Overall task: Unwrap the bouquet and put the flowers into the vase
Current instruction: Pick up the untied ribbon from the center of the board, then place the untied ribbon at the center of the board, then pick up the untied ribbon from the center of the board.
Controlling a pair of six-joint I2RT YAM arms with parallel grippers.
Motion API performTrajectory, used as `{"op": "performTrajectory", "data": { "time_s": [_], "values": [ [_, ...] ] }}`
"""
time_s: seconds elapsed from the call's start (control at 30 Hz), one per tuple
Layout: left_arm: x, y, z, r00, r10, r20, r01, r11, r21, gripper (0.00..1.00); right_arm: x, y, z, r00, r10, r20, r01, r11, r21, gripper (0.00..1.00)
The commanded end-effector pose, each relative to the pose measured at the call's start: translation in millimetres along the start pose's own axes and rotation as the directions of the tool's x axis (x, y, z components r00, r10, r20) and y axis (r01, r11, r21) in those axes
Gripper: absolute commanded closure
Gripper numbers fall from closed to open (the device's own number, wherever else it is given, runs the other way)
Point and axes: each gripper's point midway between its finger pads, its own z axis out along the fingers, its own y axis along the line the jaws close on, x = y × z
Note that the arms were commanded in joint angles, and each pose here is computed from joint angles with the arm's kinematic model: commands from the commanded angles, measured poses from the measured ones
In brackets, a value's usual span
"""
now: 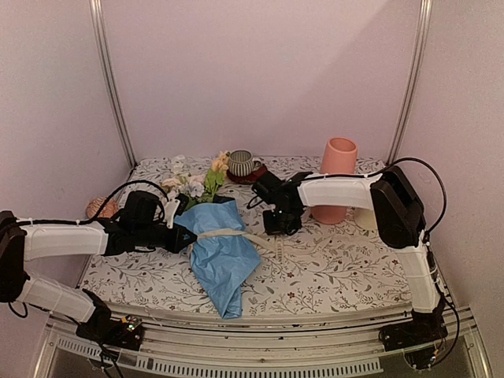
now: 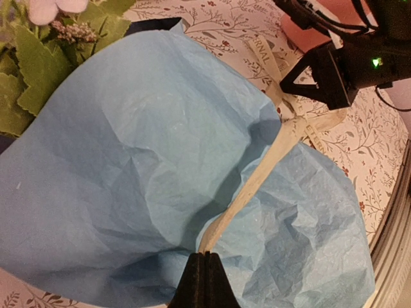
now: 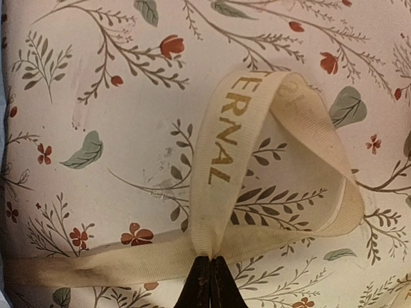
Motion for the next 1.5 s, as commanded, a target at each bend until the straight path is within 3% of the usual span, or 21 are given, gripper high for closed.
{"op": "performTrajectory", "data": {
  "time_s": [0.0, 0.2, 0.3, 0.37, 0.43, 0.47, 0.63, 0.83, 1.03, 1.13, 1.2, 1.47],
  "values": [
    [-5, -3, -3, 1.000, 0.022, 0.016, -0.022, 1.000, 0.002, 1.00, -64, -14, -50, 0.982, 0.061, 0.178, -0.056, 0.998, -0.035, 0.98],
    [-3, -3, -3, 1.000, 0.016, 0.011, -0.016, 1.000, 0.003, 1.00, -144, -29, -99, 0.898, 0.063, 0.435, -0.056, 0.998, -0.029, 0.96],
    [-6, -3, -4, 1.000, 0.018, 0.017, -0.018, 1.000, 0.003, 1.00, -183, -41, -123, 0.844, 0.072, 0.532, -0.081, 0.997, -0.006, 0.89],
    [-6, -5, -5, 1.000, 0.021, 0.019, -0.022, 1.000, 0.009, 1.00, -199, -47, -137, 0.821, 0.067, 0.567, -0.086, 0.996, 0.008, 0.74],
    [-7, -8, -9, 0.999, 0.031, 0.030, -0.032, 0.999, 0.012, 0.93, -202, -46, -147, 0.816, 0.033, 0.577, -0.053, 0.998, 0.018, 0.42],
    [-8, -9, -10, 0.999, 0.035, 0.039, -0.035, 0.999, 0.011, 0.88, -200, -43, -149, 0.820, 0.024, 0.572, -0.034, 0.999, 0.007, 0.35],
    [-16, -12, -19, 0.996, 0.041, 0.077, -0.041, 0.999, 0.002, 0.68, -171, -15, -154, 0.856, -0.083, 0.510, 0.164, 0.980, -0.115, 0.33],
    [-35, -19, -29, 0.993, 0.050, 0.107, -0.048, 0.999, -0.021, 0.49, -122, -1, -183, 0.811, -0.210, 0.546, 0.325, 0.938, -0.121, 0.27],
    [-53, -32, -44, 0.984, 0.069, 0.167, -0.068, 0.998, -0.013, 0.34, -74, -26, -183, 0.847, -0.200, 0.492, 0.310, 0.938, -0.152, 0.17],
    [-60, -39, -53, 0.976, 0.076, 0.203, -0.077, 0.997, -0.005, 0.18, -48, -41, -174, 0.875, -0.174, 0.453, 0.273, 0.948, -0.163, 0.03],
    [-64, -43, -59, 0.970, 0.077, 0.230, -0.080, 0.997, 0.002, 0.05, -32, -48, -167, 0.891, -0.152, 0.428, 0.248, 0.952, -0.179, 0.01],
    [-82, -57, -78, 0.942, 0.083, 0.325, -0.100, 0.994, 0.035, 0.02, 13, -68, -128, 0.945, -0.104, 0.309, 0.163, 0.971, -0.173, 0.01]
  ]
}}
